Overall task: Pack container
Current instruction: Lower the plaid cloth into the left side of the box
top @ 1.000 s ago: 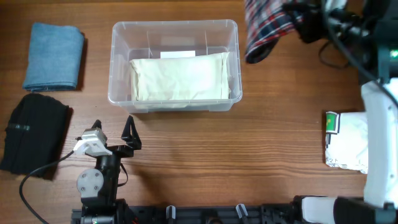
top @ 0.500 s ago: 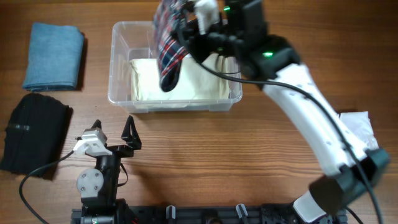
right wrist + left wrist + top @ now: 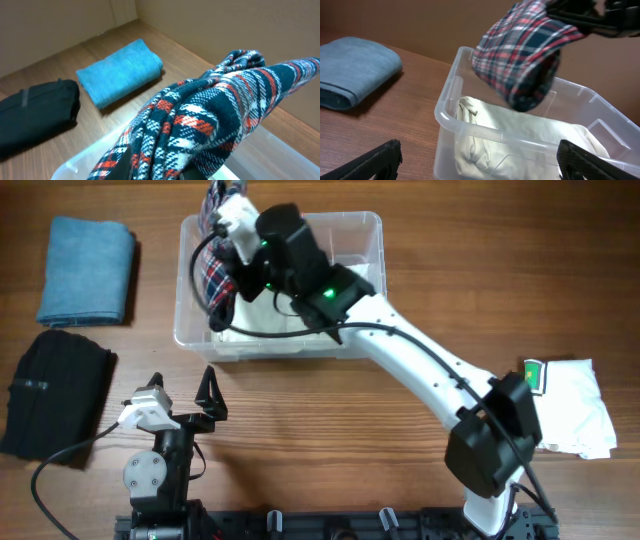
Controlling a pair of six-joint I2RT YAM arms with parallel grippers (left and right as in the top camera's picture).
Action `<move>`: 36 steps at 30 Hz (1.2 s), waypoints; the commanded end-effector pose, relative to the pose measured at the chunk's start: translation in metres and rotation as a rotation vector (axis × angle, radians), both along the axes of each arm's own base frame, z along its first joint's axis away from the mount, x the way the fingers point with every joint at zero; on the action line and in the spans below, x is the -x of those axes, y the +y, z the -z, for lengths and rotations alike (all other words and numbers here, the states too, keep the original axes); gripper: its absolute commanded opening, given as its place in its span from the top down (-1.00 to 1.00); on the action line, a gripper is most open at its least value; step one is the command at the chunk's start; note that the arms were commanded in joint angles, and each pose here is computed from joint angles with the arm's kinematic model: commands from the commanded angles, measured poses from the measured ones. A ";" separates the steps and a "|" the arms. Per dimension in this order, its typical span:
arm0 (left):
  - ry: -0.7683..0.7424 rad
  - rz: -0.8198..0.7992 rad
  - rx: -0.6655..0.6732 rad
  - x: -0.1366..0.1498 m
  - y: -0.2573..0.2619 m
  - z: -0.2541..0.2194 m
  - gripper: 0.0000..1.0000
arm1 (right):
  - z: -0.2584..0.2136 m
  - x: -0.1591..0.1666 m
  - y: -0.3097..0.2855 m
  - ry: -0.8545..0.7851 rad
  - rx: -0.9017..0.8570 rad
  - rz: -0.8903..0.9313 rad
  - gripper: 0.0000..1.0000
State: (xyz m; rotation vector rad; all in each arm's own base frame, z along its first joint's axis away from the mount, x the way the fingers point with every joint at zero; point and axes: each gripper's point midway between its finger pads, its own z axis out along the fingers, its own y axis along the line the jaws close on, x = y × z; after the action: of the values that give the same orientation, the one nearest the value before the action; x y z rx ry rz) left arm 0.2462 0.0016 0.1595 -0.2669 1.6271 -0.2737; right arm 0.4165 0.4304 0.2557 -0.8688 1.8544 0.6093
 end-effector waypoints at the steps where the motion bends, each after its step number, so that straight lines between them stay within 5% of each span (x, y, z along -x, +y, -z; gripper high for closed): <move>1: 0.001 -0.001 -0.002 0.000 0.000 0.002 -0.99 | 0.005 -0.006 0.010 -0.012 -0.011 0.077 0.91; 16: 0.001 -0.001 -0.002 0.000 0.000 0.002 -0.99 | 0.089 -0.006 0.029 0.159 0.029 0.107 0.91; 19: 0.001 -0.001 -0.002 0.000 0.000 0.002 -1.00 | 0.096 -0.002 0.027 0.179 0.053 0.107 -0.15; 21: 0.001 -0.001 -0.002 0.000 0.000 0.002 -0.99 | 0.091 -0.001 0.026 0.176 0.050 0.106 -0.52; 24: 0.001 -0.001 -0.002 0.000 0.000 0.002 -1.00 | 0.069 0.005 0.024 0.163 0.035 0.101 -0.82; 33: 0.001 -0.001 -0.002 0.000 0.000 0.002 -1.00 | -0.032 0.023 -0.023 0.060 0.000 0.197 -0.99; 36: 0.001 -0.001 -0.002 0.000 0.000 0.002 -0.99 | -0.010 0.015 -0.029 0.040 0.094 0.224 -0.64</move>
State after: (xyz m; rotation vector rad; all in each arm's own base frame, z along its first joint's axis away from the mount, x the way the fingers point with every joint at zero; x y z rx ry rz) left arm 0.2462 0.0016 0.1595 -0.2669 1.6271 -0.2737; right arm 0.3902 0.4068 0.2845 -0.7038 1.9684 0.5107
